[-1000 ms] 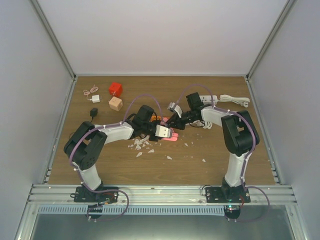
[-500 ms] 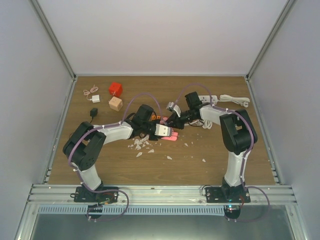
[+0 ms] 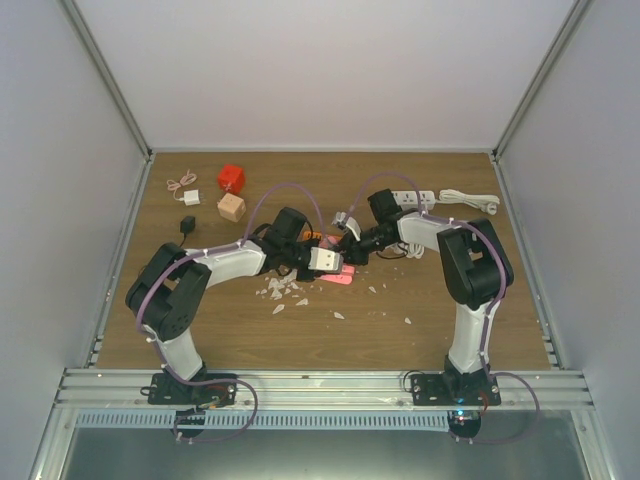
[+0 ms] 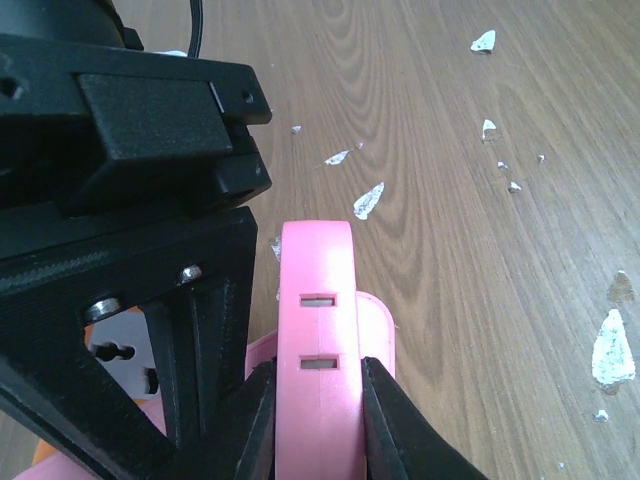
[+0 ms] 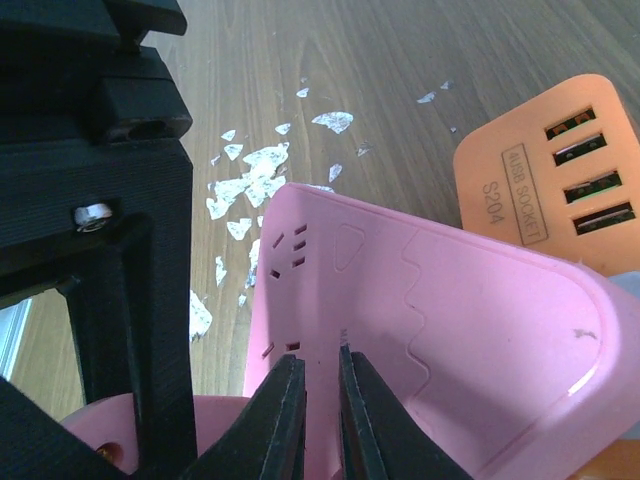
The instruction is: Pull the plug off the socket
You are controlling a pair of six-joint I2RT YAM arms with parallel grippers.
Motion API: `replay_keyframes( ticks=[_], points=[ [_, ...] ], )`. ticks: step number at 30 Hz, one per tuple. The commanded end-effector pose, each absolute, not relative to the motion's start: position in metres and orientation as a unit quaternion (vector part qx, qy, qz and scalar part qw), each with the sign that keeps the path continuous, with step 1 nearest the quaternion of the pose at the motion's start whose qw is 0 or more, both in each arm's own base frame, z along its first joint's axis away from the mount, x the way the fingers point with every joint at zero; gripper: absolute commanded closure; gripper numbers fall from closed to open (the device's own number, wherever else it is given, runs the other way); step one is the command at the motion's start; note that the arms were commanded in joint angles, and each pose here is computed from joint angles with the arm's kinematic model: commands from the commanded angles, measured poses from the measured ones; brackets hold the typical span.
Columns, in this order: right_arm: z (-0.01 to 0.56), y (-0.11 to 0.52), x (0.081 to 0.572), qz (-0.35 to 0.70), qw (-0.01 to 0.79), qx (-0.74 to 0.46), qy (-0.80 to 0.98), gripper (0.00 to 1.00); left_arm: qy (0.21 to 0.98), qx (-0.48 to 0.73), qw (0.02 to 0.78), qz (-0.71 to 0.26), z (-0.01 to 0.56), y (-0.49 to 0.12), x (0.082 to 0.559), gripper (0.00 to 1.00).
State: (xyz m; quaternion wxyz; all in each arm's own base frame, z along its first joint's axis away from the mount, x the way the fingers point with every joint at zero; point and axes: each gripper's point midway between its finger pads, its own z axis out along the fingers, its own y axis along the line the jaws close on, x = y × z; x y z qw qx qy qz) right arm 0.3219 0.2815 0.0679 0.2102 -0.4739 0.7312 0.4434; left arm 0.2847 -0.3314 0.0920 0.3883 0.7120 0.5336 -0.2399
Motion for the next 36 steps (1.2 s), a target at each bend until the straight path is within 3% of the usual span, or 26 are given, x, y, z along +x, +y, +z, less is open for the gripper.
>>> replay_keyframes(
  ticks=[1, 16, 27, 36],
  points=[
    [0.009, 0.256, 0.315, 0.381, 0.143, -0.452, 0.794, 0.87, 0.501, 0.694, 0.404, -0.322, 0.131, -0.346, 0.268, 0.82],
    [-0.001, 0.250, 0.325, 0.357, 0.137, -0.442, 0.811, 0.88, 0.511, 0.661, 0.387, -0.390, 0.148, -0.344, 0.268, 0.82],
    [-0.005, 0.248, 0.329, 0.346, 0.135, -0.436, 0.820, 0.88, 0.444, 0.734, 0.447, -0.255, 0.132, -0.338, 0.277, 0.82],
    [-0.009, 0.247, 0.330, 0.341, 0.132, -0.435, 0.823, 0.89, 0.386, 0.746, 0.498, -0.216, 0.145, -0.338, 0.256, 0.82]
  ],
)
